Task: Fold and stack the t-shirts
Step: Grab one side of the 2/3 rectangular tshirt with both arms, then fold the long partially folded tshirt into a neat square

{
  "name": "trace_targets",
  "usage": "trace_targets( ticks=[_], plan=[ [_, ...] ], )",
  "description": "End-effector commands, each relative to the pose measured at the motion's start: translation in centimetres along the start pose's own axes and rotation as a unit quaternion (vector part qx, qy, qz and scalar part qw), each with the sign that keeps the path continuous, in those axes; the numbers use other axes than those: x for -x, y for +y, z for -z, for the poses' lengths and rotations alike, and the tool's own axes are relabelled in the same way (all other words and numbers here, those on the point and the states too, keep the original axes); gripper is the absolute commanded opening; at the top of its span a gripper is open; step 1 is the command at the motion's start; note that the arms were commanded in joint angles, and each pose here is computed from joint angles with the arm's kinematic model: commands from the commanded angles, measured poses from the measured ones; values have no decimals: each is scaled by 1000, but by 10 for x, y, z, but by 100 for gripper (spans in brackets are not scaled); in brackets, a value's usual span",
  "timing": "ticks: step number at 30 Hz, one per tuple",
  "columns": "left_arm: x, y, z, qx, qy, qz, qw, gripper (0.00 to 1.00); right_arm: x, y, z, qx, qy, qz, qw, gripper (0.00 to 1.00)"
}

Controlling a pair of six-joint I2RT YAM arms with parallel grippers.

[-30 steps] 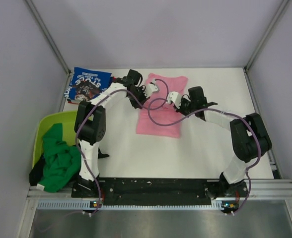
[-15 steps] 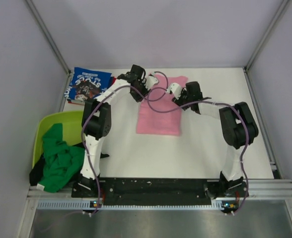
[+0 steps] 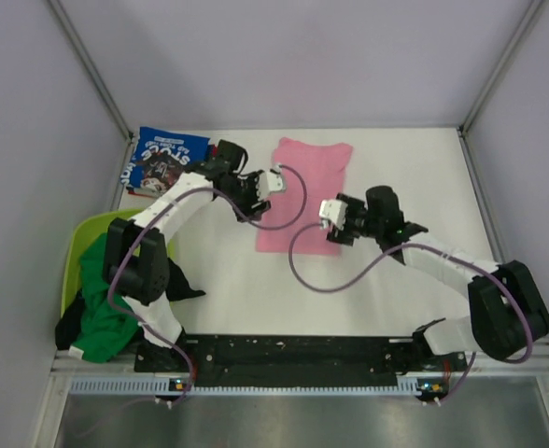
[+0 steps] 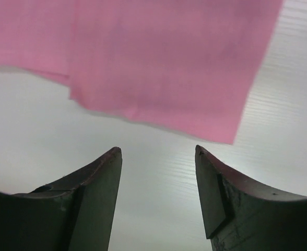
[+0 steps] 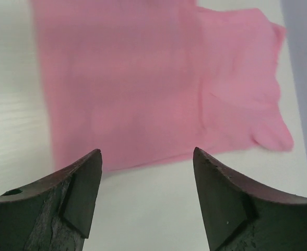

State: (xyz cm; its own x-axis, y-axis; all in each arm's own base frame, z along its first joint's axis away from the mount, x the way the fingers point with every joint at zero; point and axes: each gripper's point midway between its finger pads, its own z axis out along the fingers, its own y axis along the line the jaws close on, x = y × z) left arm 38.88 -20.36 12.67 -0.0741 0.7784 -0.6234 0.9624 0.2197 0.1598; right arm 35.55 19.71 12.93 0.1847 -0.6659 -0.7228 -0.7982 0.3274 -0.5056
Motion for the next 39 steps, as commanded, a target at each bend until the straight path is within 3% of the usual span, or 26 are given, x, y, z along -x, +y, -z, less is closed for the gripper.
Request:
trace_targets(
  ticks=[1,5,11,15,18,20,21,22,27,32,39],
  plan=[
    [-10,-54,-14,-68,-22,-100,992,63,-9,77,-2,114,-9,123,986,70],
    [-29,-78,-32,-96,9,-99,990,64,-22,96,-13,152,24,120,981,68],
    [-53,-77,-61,-70,70,-94,991,64,-51,102,-24,164,84,127,975,61],
    [-61,-78,-68,-69,88,-78,991,53,-55,106,-27,167,93,124,974,22],
    [-65,-89,-69,-87,91,-71,990,33,-55,109,-26,170,99,127,972,1],
    [-69,-93,-66,-93,101,-61,989,16,-56,108,-22,174,115,124,970,0],
    [-70,-94,-64,-93,110,-54,988,2,-56,108,-19,175,121,121,969,0],
    [-71,-92,-61,-87,116,-47,988,0,-52,107,-17,174,123,121,969,0],
    [-66,-113,-32,-107,113,-28,987,0,-28,118,3,182,125,138,965,0],
    [-61,-173,28,-185,97,-19,978,0,10,150,49,232,96,162,954,0],
    [-46,-258,105,-288,43,-48,955,0,54,202,135,350,43,178,919,0]
  ],
)
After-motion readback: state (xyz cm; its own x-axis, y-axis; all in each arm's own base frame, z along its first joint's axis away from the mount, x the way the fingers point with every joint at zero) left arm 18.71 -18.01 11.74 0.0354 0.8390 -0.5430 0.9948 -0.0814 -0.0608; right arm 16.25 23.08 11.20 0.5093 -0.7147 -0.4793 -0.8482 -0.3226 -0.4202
